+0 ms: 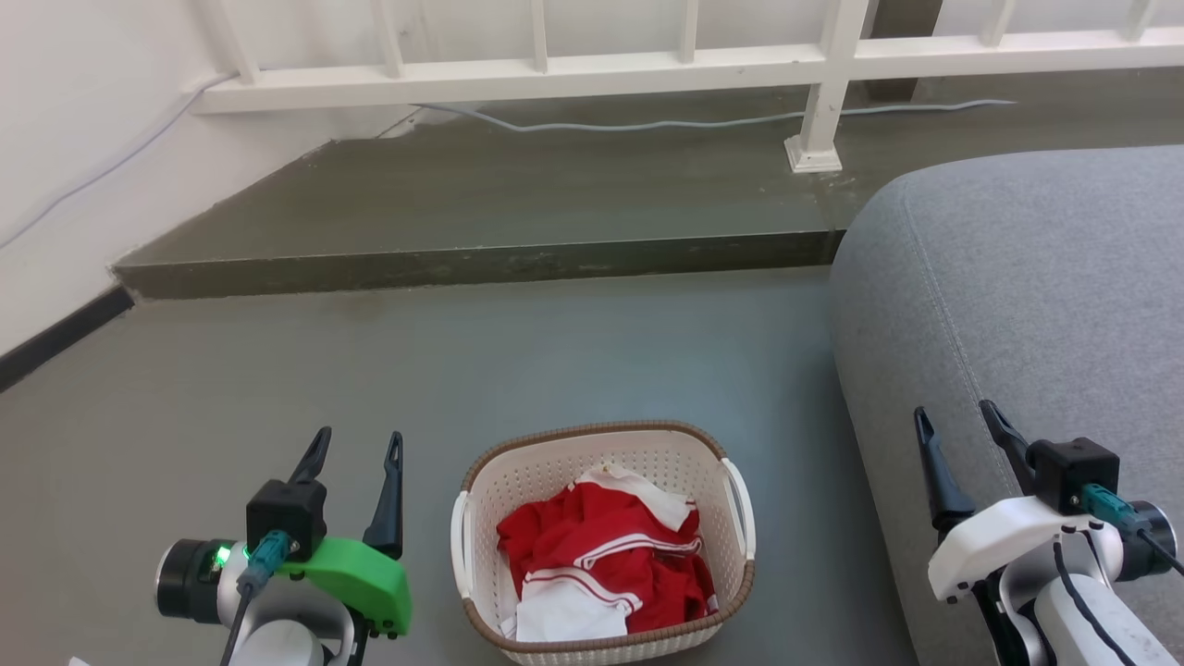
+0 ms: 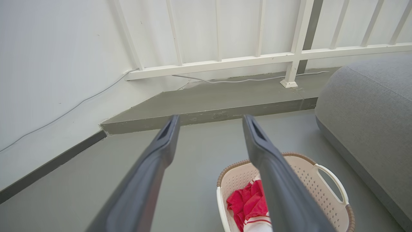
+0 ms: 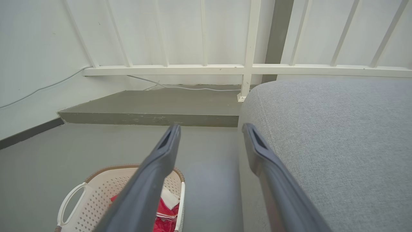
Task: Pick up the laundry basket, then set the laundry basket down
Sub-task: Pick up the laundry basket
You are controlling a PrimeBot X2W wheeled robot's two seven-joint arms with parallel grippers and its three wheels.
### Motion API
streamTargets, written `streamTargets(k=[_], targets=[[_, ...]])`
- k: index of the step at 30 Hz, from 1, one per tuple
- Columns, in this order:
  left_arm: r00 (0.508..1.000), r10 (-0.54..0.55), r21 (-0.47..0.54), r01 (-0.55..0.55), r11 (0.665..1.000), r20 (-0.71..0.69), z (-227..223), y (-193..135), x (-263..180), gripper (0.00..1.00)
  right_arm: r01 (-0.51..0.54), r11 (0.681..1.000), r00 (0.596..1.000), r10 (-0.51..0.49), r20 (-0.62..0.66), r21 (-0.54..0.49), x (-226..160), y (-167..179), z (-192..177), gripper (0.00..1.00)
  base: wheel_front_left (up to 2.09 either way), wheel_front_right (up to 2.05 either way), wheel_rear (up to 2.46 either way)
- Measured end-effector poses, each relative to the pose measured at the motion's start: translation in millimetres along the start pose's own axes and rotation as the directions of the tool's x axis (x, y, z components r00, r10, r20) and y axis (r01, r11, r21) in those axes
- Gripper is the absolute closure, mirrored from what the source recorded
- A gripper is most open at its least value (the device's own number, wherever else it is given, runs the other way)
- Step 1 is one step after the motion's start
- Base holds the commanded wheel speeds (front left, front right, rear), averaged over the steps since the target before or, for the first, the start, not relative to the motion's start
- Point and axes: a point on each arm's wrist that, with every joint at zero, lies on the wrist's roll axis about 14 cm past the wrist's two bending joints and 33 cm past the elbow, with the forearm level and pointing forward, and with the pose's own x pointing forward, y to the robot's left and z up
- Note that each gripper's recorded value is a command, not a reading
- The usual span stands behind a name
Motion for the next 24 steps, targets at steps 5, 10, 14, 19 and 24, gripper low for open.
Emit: streamTargets(k=[5, 10, 14, 19, 24], targets=[[1.0, -0.002, -0.004, 0.002, 1.0, -0.001, 0.3, 0.2, 7.8, 0.0, -0.009, 1.0, 1.0, 0.009, -0.003, 0.004, 7.5, 2.9, 0.1, 0.0, 0.0, 0.0, 0.0], [1.0, -0.008, -0.015, 0.008, 1.0, -0.019, -2.4, -0.7, 21.1, 0.0, -0.022, 1.0, 1.0, 0.022, -0.004, 0.018, 21.1, 7.2, 0.8, 0.0, 0.0, 0.0, 0.0], [0.999, -0.015, -0.021, 0.014, 1.0, -0.047, -9.0, -0.5, 33.9, 0.0, -0.028, 0.999, 0.999, 0.029, -0.024, 0.031, 33.7, 9.7, -4.2, 0.0, 0.0, 0.0, 0.0], [0.993, -0.037, -0.042, 0.033, 0.999, -0.114, -29.4, -7.9, 48.2, 0.0, -0.04, 0.998, 0.997, 0.043, -0.071, 0.039, 51.7, 13.5, -17.2, 0.0, 0.0, 0.0, 0.0], [0.981, -0.047, -0.051, 0.038, 0.998, -0.189, -52.9, -5.4, 61.6, 0.0, -0.078, 0.995, 0.986, 0.086, -0.146, 0.055, 67.0, 27.5, -39.5, 0.0, 0.0, 0.0, 0.0]])
